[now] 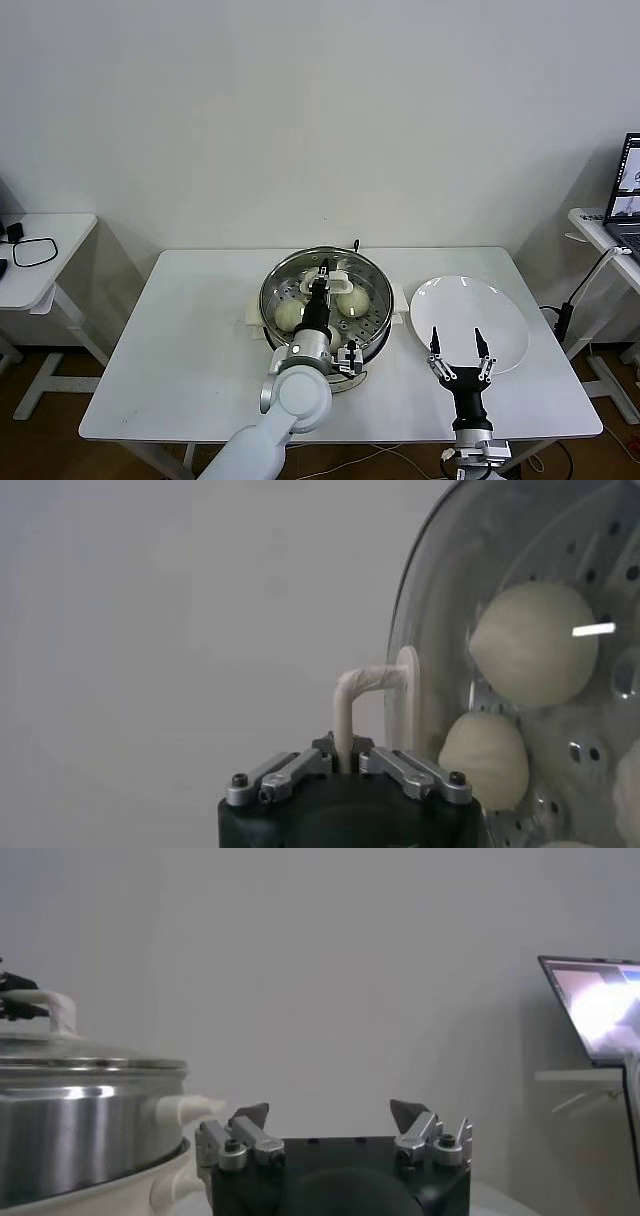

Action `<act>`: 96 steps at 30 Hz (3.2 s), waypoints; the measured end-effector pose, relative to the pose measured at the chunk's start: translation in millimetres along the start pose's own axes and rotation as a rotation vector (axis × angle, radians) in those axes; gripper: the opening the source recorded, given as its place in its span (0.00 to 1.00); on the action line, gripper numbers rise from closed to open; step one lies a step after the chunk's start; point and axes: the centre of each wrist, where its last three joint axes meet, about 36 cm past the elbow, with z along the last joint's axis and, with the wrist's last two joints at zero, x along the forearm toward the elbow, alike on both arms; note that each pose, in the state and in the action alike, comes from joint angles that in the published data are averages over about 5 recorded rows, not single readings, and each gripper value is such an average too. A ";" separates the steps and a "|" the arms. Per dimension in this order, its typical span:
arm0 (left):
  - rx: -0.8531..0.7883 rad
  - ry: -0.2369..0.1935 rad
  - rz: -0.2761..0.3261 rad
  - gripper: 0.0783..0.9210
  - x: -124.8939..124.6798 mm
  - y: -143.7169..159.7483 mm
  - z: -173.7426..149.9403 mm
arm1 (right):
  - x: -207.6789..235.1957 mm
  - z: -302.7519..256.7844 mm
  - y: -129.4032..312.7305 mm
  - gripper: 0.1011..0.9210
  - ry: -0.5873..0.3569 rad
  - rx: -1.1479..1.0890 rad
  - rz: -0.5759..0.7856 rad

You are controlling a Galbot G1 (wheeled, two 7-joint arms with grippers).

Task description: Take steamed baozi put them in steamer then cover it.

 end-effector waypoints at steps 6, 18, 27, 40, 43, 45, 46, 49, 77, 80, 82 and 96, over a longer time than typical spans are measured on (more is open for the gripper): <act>0.002 -0.003 0.000 0.14 0.5 0.2 -1.0 | 0.0 0.1 -1.0 0.88 -0.001 0.002 0.003; 0.006 -0.008 0.002 0.14 1.5 -1.5 -3.4 | 0.7 0.0 -4.8 0.88 -0.002 0.011 0.005; -0.002 -0.008 0.005 0.20 1.9 -4.6 -1.0 | 0.5 -0.5 -6.6 0.88 -0.008 0.013 0.007; 0.009 -0.011 -0.023 0.64 17.5 -1.7 10.7 | -0.1 1.7 -10.7 0.88 -0.011 0.025 0.008; 0.025 -0.015 -0.026 0.75 27.1 2.0 14.3 | -0.8 2.5 -11.9 0.88 -0.013 0.028 0.008; 0.040 -0.021 -0.024 0.80 35.4 4.8 16.6 | -1.5 3.3 -12.4 0.88 -0.014 0.029 0.008; 0.048 -0.026 -0.022 0.84 40.0 6.3 17.7 | -1.9 3.7 -12.6 0.88 -0.014 0.029 0.008; 0.076 -0.038 -0.015 0.88 54.3 11.4 21.1 | -3.0 5.0 -12.7 0.88 -0.015 0.031 0.008; 1.091 -0.086 -0.168 0.88 123.7 0.1 145.3 | 0.2 -27.3 -12.5 0.88 0.032 0.016 -0.010; 1.154 -0.058 -0.162 0.88 127.2 -16.9 156.4 | -0.7 -34.8 -11.9 0.88 0.036 0.011 -0.012; 1.188 -0.041 -0.158 0.88 130.2 -27.3 162.2 | -1.5 -39.8 -10.6 0.88 0.039 0.004 -0.012; 1.323 -0.004 -0.142 0.88 154.8 -63.7 175.9 | 1.1 -65.4 -1.3 0.88 0.041 -0.024 -0.024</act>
